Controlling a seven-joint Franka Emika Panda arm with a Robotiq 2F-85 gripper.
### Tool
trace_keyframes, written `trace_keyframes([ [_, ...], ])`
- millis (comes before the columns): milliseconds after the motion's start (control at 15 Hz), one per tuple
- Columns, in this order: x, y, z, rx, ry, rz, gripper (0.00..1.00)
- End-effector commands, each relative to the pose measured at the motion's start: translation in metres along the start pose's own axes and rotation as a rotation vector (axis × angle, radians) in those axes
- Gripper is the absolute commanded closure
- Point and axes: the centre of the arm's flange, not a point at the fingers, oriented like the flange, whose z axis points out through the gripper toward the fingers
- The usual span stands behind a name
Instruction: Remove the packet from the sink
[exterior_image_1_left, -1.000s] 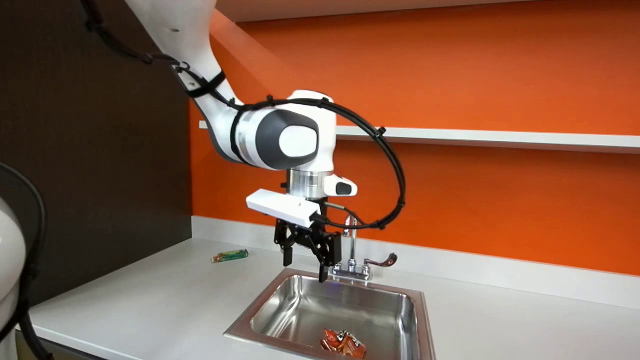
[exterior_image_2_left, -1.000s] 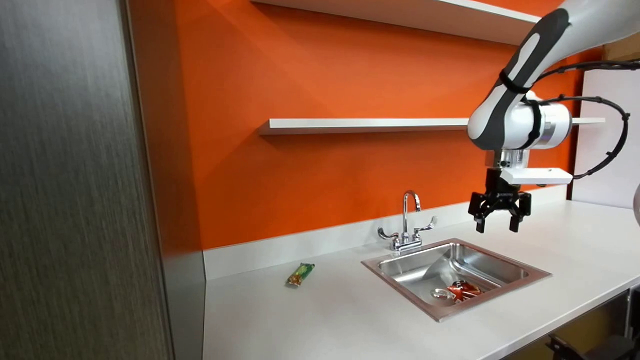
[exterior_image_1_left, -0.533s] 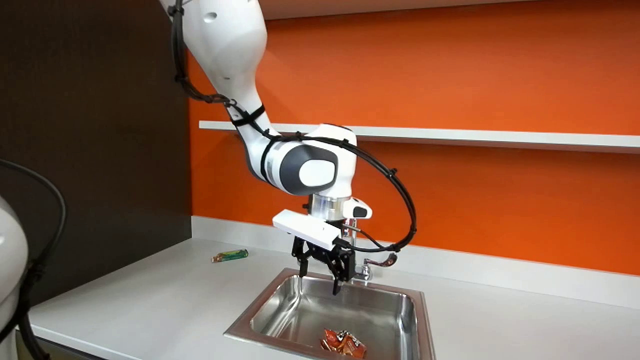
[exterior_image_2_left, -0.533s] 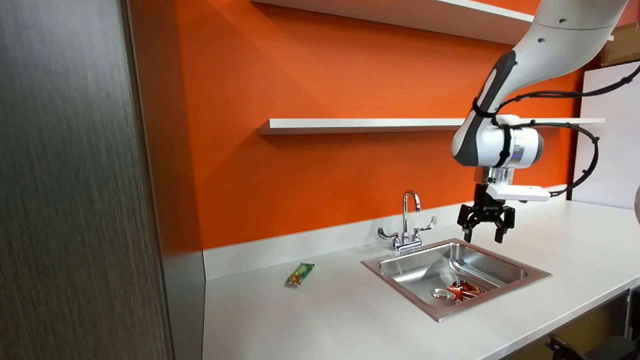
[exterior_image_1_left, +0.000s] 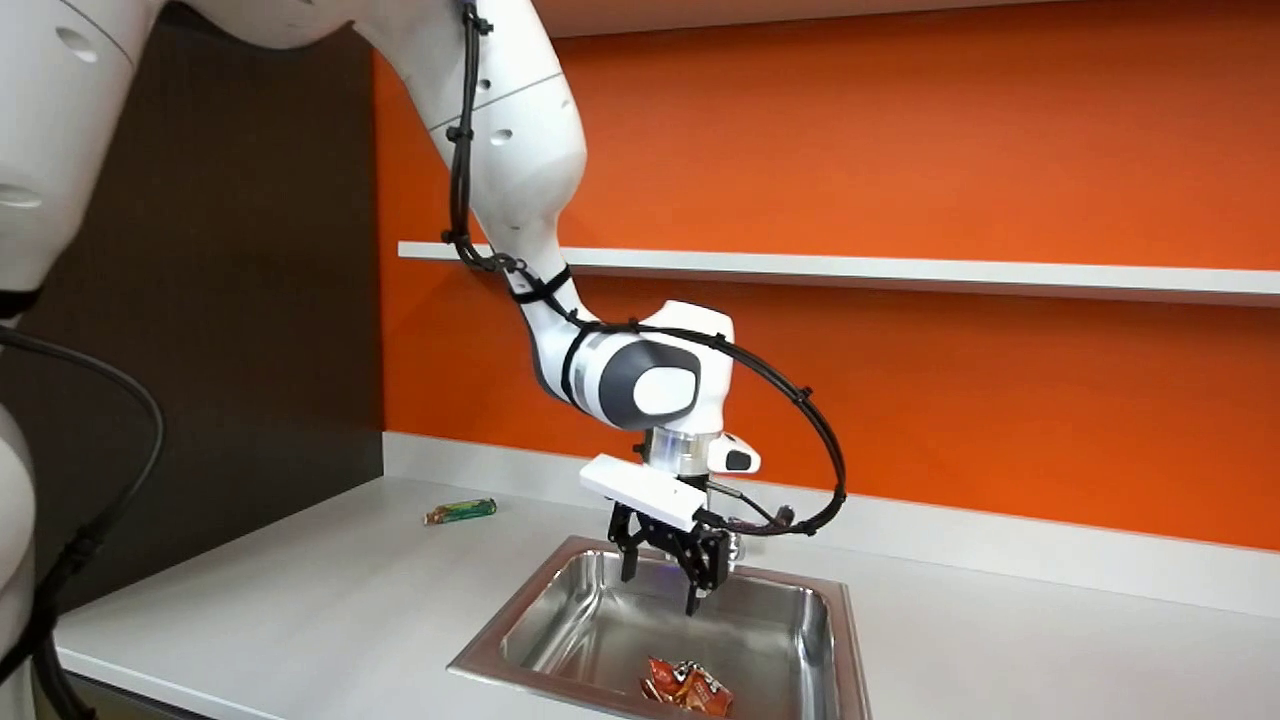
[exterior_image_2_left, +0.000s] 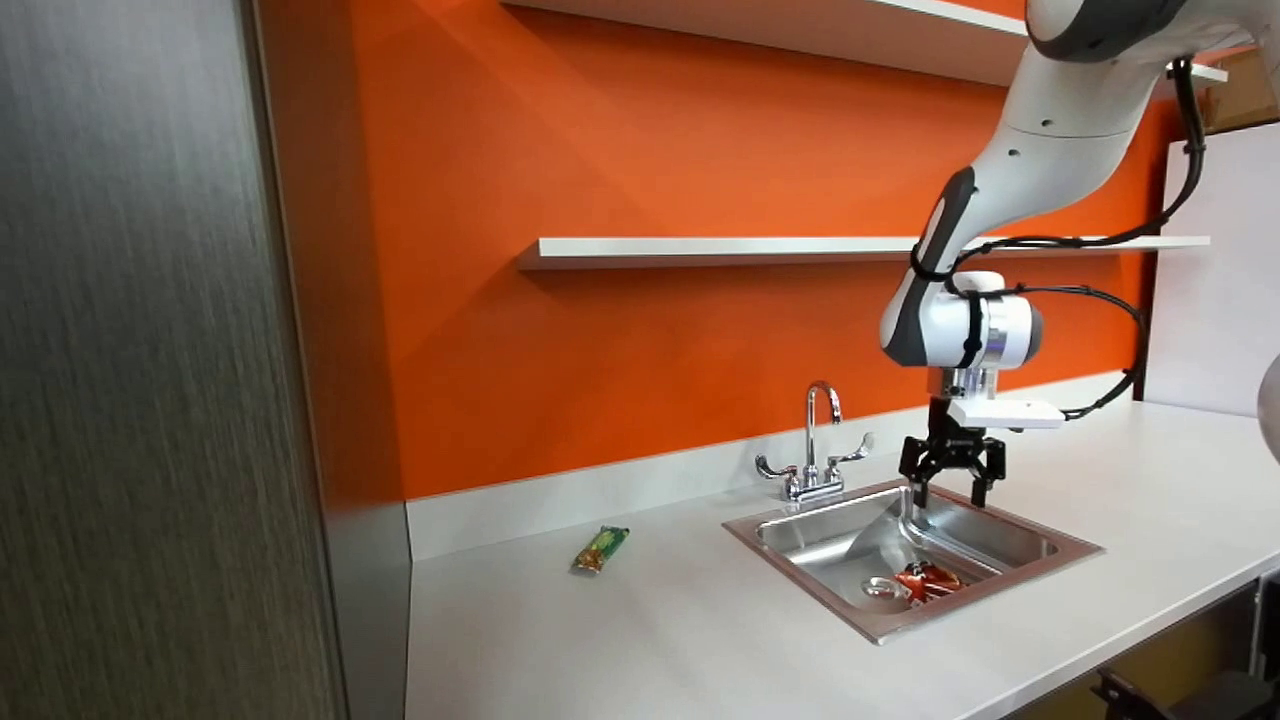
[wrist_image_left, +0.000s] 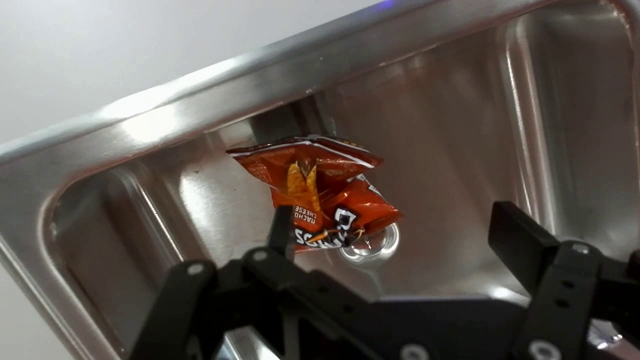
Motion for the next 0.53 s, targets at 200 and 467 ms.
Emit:
trace_keyframes([
  [200,0.031,0.012,0.048,-0.003,-0.047,-0.014,0.0],
  [467,0.036,0.014,0.073,-0.011,-0.077,-0.017,0.0],
])
